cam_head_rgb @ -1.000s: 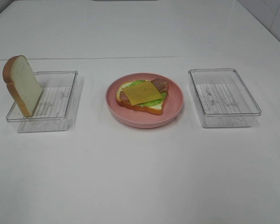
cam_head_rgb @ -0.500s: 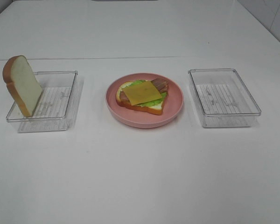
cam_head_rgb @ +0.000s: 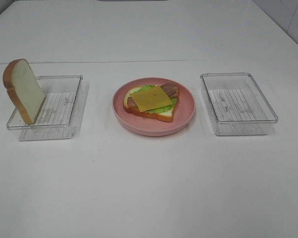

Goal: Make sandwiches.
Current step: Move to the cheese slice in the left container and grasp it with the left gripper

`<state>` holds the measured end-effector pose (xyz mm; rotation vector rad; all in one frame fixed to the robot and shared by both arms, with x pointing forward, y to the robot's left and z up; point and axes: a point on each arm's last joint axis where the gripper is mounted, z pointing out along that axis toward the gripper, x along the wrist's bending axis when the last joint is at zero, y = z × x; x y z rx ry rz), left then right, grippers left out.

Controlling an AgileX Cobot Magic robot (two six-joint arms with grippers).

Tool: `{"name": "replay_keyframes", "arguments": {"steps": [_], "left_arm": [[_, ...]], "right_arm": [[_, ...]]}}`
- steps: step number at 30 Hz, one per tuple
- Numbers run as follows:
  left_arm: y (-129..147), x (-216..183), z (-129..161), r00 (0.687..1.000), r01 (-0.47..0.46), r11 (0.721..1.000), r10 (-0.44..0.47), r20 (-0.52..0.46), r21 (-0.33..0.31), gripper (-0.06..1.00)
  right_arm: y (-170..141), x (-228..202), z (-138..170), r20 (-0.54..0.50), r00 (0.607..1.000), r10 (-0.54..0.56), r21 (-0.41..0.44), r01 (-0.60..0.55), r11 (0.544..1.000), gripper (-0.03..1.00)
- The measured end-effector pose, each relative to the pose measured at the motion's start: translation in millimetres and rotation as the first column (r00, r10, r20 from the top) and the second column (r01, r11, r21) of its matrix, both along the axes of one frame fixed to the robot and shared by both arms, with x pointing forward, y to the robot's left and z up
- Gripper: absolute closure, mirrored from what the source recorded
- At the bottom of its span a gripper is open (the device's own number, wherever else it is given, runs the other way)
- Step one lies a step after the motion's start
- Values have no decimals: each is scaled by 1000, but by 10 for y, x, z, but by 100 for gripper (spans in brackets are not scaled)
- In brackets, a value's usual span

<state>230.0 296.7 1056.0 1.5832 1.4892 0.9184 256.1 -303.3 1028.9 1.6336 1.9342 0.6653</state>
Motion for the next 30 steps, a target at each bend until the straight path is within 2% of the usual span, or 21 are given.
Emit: {"name": "replay_keyframes", "arguments": {"steps": [10, 22, 27, 30], "left_arm": [[0, 0, 0, 1000, 0, 1000, 0, 0, 0, 5], [0, 0, 0, 1000, 0, 1000, 0, 0, 0, 5], [0, 0, 0, 1000, 0, 1000, 0, 0, 0, 5], [0, 0, 0, 1000, 0, 1000, 0, 0, 0, 5]], "right_arm": [[0, -1, -7, 2, 1000, 1, 0, -1, 1000, -1], [-22, -123, 4, 97, 995, -2, 19, 0, 1000, -1], [-29, -178, 5, 134, 983, -130, 28, 127, 992, -1], [-30, -239, 3, 176, 973, -152, 37, 148, 988, -1]]}}
